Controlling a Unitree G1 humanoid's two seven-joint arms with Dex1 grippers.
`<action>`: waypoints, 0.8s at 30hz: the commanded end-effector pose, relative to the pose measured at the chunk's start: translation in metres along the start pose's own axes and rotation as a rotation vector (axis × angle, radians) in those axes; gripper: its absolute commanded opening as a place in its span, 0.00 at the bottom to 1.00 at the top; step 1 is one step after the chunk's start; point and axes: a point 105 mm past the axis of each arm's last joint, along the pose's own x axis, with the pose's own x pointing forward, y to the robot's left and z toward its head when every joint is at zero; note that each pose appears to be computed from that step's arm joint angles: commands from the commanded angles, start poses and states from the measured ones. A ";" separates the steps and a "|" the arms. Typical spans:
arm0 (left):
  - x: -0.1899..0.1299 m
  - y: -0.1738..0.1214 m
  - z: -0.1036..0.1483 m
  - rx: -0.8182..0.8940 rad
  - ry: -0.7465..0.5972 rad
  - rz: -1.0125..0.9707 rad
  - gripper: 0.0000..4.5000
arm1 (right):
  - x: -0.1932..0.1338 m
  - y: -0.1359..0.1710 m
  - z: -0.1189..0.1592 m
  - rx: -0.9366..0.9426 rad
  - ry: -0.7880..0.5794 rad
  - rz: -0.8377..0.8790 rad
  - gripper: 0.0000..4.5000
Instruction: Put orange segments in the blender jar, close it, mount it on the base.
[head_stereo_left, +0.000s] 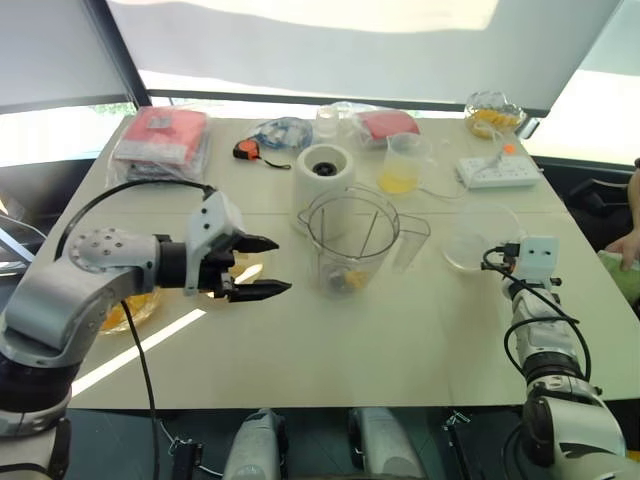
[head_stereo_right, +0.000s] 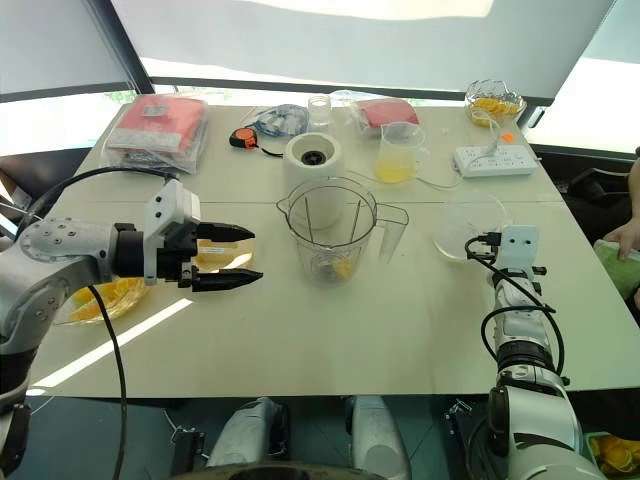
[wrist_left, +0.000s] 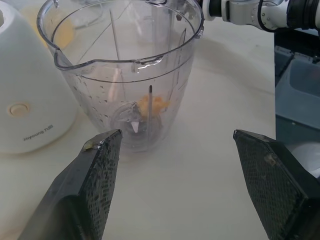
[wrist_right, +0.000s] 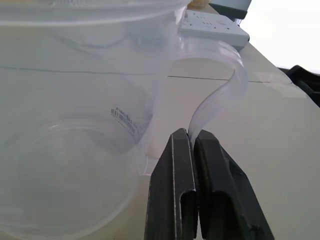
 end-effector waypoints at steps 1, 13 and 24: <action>-0.004 -0.003 0.008 0.053 -0.013 0.004 0.82 | 0.003 -0.006 0.016 -0.012 -0.051 -0.010 0.01; -0.014 0.013 0.012 0.067 -0.001 0.032 0.82 | 0.002 -0.019 0.146 -0.151 -0.391 0.035 0.01; -0.028 0.030 0.028 0.084 -0.036 0.067 0.82 | -0.044 0.017 0.252 -0.443 -0.589 0.270 0.01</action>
